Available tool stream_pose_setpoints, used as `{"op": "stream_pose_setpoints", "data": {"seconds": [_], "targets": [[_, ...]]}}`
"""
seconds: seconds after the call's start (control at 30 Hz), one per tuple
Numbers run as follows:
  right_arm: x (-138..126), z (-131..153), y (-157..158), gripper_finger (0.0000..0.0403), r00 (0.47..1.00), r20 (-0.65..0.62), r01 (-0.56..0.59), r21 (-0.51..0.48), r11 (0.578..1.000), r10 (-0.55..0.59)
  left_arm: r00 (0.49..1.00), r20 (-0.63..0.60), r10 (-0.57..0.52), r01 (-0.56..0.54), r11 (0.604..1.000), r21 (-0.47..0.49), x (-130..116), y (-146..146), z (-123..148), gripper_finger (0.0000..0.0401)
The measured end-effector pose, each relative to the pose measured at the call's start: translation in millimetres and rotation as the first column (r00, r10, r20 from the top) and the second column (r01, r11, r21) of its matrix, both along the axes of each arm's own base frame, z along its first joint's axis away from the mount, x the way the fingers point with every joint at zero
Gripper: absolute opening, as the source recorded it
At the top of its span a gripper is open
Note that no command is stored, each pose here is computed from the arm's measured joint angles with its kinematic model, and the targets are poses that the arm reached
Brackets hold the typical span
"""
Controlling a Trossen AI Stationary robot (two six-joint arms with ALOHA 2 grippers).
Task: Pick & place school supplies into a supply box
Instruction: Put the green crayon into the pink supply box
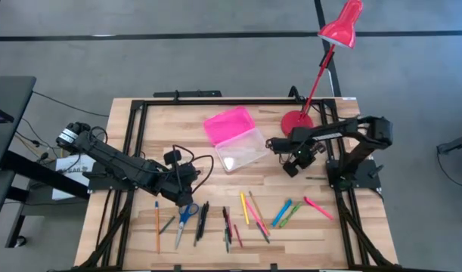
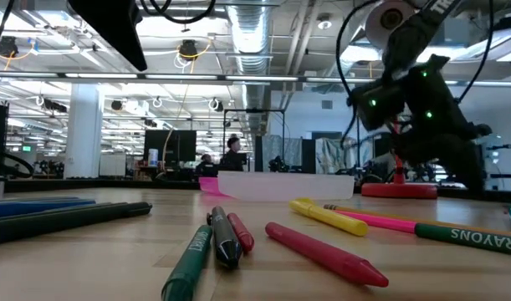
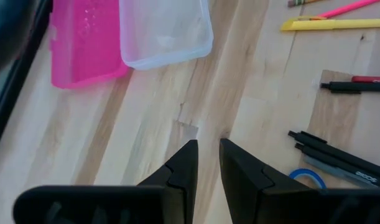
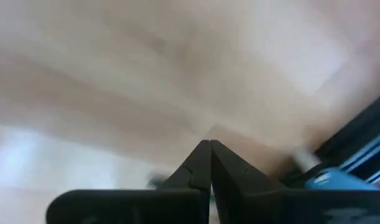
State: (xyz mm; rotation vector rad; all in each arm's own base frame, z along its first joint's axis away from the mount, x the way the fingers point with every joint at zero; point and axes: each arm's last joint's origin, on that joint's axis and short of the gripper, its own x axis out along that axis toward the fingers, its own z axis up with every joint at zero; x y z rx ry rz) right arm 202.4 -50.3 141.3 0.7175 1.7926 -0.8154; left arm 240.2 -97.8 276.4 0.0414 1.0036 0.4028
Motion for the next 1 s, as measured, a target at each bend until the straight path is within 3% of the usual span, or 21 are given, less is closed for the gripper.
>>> {"op": "stream_pose_setpoints", "data": {"seconds": [0.13, 0.37, 0.77, 1.0], "targets": [[-2, 20, 4, 0.0000, 0.994, 0.085, -0.066, -0.021, 0.998, 0.067, 1.000, -0.002, -0.006, 0.006, 1.000, 0.009, 0, 1, 0, 0.0061], [-21, 49, 25, 0.0000, 0.983, 0.158, -0.122, 0.169, 0.978, 0.095, 1.000, 0.012, 0.027, -0.027, 0.999, -0.017, 1, 1, 0, 0.0061], [-24, 60, 36, 0.0000, 0.966, 0.227, -0.152, 0.120, 0.981, 0.122, 0.999, 0.039, 0.023, -0.023, 1.000, -0.011, 3, 0, 1, 0.0061], [-24, 60, 63, 0.0000, 0.915, 0.273, -0.358, 0.215, 0.909, 0.296, 0.999, 0.026, 0.020, -0.018, 0.999, -0.050, 3, -1, 1, 0.0061]]}}
